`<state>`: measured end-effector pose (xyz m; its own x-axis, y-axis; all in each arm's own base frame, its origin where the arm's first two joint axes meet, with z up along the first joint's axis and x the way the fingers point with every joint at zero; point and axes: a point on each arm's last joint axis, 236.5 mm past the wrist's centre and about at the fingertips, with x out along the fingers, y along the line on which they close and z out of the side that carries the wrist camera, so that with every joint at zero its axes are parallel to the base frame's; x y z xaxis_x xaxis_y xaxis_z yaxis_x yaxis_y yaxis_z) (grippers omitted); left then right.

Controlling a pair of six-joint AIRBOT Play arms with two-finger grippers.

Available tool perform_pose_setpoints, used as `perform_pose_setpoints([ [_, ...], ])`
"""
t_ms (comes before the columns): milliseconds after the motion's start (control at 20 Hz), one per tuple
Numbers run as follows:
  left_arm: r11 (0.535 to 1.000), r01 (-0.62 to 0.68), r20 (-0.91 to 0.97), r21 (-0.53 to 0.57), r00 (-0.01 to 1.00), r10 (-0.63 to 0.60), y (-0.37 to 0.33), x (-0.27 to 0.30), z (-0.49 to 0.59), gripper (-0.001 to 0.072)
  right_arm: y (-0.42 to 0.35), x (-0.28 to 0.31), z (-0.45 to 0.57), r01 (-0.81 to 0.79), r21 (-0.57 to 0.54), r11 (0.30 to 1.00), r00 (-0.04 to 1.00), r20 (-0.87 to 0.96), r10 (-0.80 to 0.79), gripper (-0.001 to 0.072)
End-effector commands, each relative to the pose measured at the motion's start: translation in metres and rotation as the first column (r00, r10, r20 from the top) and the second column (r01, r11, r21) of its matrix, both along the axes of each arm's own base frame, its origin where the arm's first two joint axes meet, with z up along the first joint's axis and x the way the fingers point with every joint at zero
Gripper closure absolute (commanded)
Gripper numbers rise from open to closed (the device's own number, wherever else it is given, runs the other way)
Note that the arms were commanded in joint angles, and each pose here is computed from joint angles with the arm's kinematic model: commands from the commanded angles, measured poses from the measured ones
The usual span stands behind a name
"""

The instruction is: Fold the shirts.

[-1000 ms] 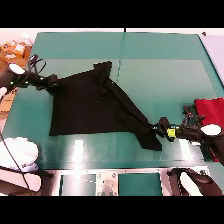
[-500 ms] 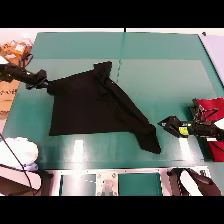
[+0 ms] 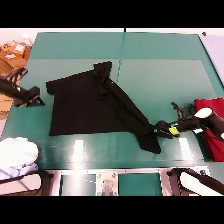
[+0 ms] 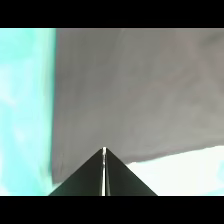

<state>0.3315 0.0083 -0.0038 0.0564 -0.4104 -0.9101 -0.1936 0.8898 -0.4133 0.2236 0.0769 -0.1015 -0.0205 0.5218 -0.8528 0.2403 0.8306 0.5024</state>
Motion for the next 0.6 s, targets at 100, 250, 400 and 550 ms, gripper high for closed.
perform_pose_setpoints([
  [100, 0.998, -0.057, -0.143, 0.031, 0.988, 0.061, -0.007, -0.066, -0.03, 0.068, 0.009, 0.034, -0.025, -0.071, -0.023, 0.997, 0.997, 0.005, 0.071, 0.0696],
  [250, 0.992, -0.12, -0.184, 0.038, 0.975, 0.125, -0.01, -0.076, -0.05, 0.0164, 0.01, 0.039, -0.023, -0.06, -0.015, 0.998, 0.998, 0.015, 0.06, 0.0695],
  [400, 0.984, -0.173, -0.175, 0.048, 0.968, 0.179, -0.012, -0.082, -0.08, 0.0163, 0.018, 0.044, -0.019, -0.041, 0.021, 0.999, 0.999, 0.032, 0.04, 0.0694],
  [550, 0.972, -0.233, -0.168, 0.026, 0.957, 0.234, -0.021, -0.087, -0.103, 0.0164, 0.026, 0.05, -0.013, -0.033, 0.062, 0.998, 0.998, 0.056, 0.03, 0.0695],
])
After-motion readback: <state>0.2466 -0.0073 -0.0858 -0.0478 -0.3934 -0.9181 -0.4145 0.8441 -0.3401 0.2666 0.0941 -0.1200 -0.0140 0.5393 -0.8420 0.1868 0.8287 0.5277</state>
